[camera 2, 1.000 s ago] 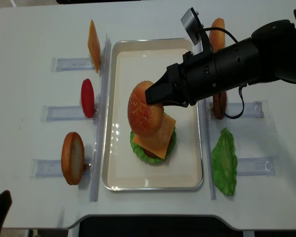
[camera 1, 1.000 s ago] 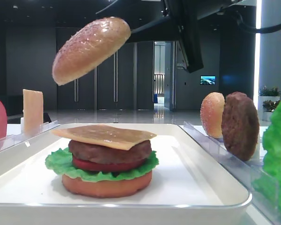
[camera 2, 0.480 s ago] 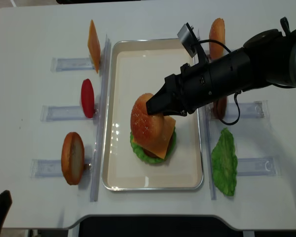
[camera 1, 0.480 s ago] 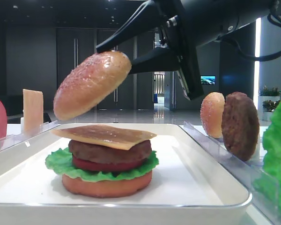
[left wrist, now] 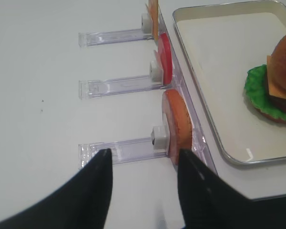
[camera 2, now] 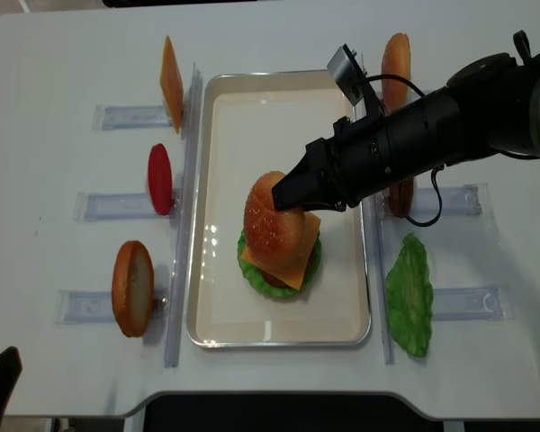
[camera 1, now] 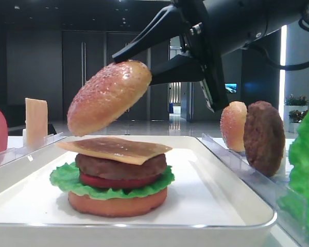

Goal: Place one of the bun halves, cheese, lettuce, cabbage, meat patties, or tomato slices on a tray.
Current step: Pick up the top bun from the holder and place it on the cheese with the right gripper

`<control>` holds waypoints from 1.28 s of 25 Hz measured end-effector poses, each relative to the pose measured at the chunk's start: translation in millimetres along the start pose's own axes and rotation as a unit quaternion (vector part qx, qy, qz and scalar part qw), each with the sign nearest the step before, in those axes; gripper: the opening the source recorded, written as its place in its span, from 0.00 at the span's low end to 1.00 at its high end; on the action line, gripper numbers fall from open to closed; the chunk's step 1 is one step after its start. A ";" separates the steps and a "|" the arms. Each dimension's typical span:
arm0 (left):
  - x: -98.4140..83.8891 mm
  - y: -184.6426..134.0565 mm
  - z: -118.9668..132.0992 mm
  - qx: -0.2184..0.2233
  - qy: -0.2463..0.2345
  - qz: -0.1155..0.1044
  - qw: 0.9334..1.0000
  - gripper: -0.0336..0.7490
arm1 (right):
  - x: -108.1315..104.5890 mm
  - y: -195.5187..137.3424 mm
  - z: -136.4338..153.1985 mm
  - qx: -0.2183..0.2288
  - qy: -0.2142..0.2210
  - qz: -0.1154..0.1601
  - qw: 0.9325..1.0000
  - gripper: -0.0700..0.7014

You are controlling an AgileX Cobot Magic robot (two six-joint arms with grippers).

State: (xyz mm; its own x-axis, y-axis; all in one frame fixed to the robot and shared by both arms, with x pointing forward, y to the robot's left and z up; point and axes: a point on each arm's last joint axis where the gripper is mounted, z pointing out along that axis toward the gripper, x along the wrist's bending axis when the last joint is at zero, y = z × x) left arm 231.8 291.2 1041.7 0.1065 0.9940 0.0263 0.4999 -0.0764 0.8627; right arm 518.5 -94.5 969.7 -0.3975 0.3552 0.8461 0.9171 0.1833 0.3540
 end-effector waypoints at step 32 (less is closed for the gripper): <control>0.0 0.0 0.0 0.000 0.000 0.000 1.000 0.48 | -16.1 -1.2 6.9 0.002 -0.020 0.021 1.000 0.50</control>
State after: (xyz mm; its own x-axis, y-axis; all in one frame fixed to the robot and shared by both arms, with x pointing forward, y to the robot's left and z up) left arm 231.8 291.2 1041.7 0.1064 0.9940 0.0263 0.4997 -0.0763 0.8628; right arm 523.6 -94.2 952.8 -0.3600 0.3982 0.8437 0.9328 0.1716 0.3171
